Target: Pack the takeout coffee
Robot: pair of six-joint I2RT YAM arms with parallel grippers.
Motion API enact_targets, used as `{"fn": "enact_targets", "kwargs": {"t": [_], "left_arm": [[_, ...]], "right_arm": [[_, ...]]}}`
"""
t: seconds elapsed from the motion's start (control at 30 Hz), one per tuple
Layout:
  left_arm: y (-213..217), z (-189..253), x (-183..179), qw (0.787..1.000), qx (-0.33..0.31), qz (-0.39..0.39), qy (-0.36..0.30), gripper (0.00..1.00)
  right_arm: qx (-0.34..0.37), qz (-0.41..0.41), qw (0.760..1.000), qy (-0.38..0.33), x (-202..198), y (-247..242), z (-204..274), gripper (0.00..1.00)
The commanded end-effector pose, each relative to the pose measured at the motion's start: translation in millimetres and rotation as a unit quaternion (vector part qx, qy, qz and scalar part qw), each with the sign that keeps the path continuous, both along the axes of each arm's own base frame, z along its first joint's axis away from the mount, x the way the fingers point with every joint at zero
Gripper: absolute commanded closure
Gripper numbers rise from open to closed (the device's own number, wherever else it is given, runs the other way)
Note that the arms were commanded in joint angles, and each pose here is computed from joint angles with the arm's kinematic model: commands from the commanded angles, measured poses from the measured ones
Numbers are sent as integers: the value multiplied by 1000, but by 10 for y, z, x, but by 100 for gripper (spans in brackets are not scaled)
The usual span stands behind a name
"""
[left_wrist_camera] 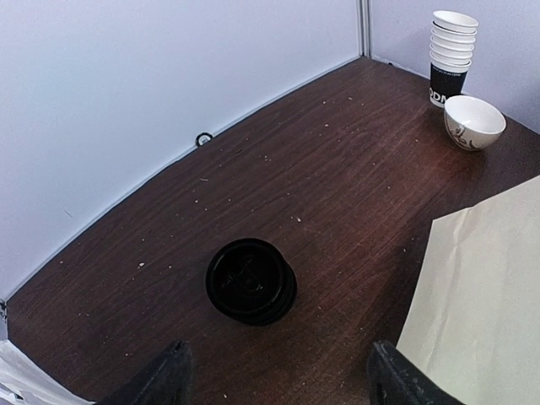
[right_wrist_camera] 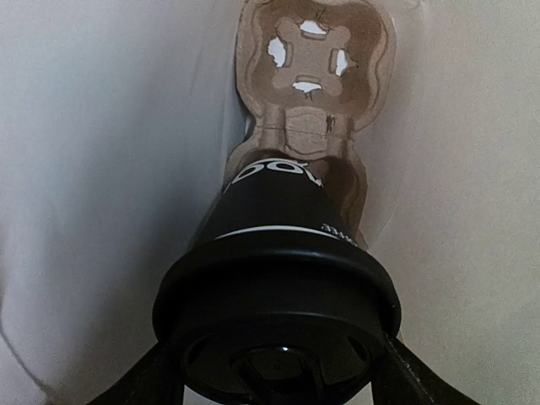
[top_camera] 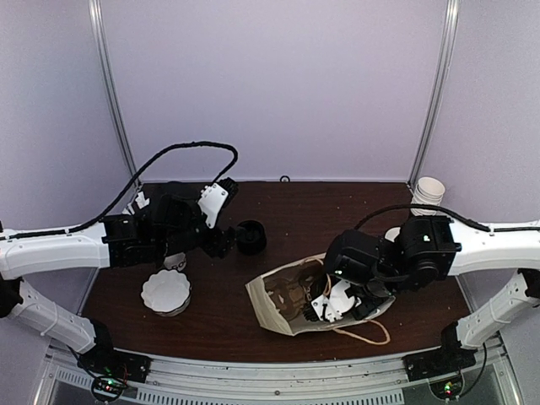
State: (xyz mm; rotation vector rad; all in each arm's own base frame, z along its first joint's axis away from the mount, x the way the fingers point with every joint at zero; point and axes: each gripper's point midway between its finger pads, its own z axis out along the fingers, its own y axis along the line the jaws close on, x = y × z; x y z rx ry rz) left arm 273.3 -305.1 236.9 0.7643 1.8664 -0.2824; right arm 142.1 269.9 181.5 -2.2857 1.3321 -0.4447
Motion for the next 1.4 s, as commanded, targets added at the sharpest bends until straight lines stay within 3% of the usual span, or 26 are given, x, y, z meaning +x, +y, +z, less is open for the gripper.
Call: {"fn": "enact_targets", "kwargs": {"t": [0.0,0.6,0.93,1.37], "left_arm": [[-41,164,39,999,-26,-9,-21,25],[-753,-136,-317,976,-85,-181,83,32],[-848,-269,-359,973,-84,-194,96,33],[-898,-334,-359,971,-72,-206,99,33]], "right_arm": [[5,-13,999,-46,148,89,13,47],[11,-47,998,-37,139,-9,-122,49],[77,-87,992,53,24,56,-74,50],[79,-89,986,115,2,-156,-247,52]]}}
